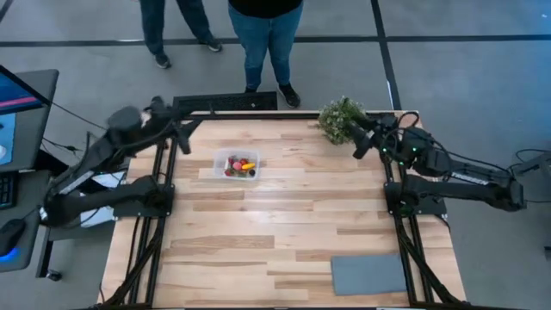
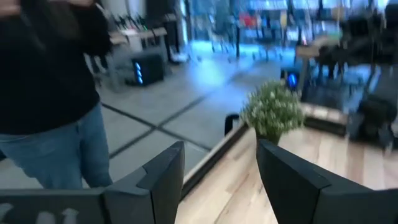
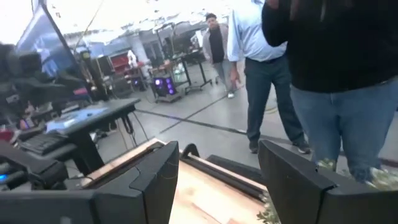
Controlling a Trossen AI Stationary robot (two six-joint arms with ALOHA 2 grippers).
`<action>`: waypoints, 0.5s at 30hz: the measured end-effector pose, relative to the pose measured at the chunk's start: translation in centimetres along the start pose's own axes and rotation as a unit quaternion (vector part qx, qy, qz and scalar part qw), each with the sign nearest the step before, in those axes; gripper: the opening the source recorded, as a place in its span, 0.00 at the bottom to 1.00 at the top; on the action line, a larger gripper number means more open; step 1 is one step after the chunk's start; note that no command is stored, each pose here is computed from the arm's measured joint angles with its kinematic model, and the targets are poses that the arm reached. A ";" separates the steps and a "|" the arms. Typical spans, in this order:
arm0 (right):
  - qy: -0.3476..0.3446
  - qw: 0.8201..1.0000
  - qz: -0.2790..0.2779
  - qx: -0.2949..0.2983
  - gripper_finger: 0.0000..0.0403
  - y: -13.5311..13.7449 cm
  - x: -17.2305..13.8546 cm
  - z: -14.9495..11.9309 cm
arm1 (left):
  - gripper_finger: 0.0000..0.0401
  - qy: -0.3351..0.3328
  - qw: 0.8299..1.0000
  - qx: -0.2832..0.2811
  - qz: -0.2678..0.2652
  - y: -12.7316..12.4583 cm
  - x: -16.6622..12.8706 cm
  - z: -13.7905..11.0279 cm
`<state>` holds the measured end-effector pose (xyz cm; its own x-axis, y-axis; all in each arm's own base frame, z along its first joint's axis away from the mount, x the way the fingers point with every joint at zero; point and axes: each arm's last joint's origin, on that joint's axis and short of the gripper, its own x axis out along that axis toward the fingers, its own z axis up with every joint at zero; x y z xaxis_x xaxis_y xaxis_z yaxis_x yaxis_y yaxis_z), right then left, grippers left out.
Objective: Pick and placing Produce into tupperware
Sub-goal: Return to Home Position
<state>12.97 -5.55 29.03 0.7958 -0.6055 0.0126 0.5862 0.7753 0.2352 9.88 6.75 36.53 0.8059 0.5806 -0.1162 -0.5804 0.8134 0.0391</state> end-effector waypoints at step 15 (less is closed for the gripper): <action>-0.042 0.999 0.004 0.024 0.61 -1.9 -3.3 -5.3 | 0.48 -0.093 0.993 -0.063 0.026 0.0 -5.7 -10.6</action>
<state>10.03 -4.13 23.38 0.7830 -0.6144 0.0965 0.5707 0.7715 0.2813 4.06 3.04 26.63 0.7753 0.6278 0.0693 -0.6223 0.7781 -0.0859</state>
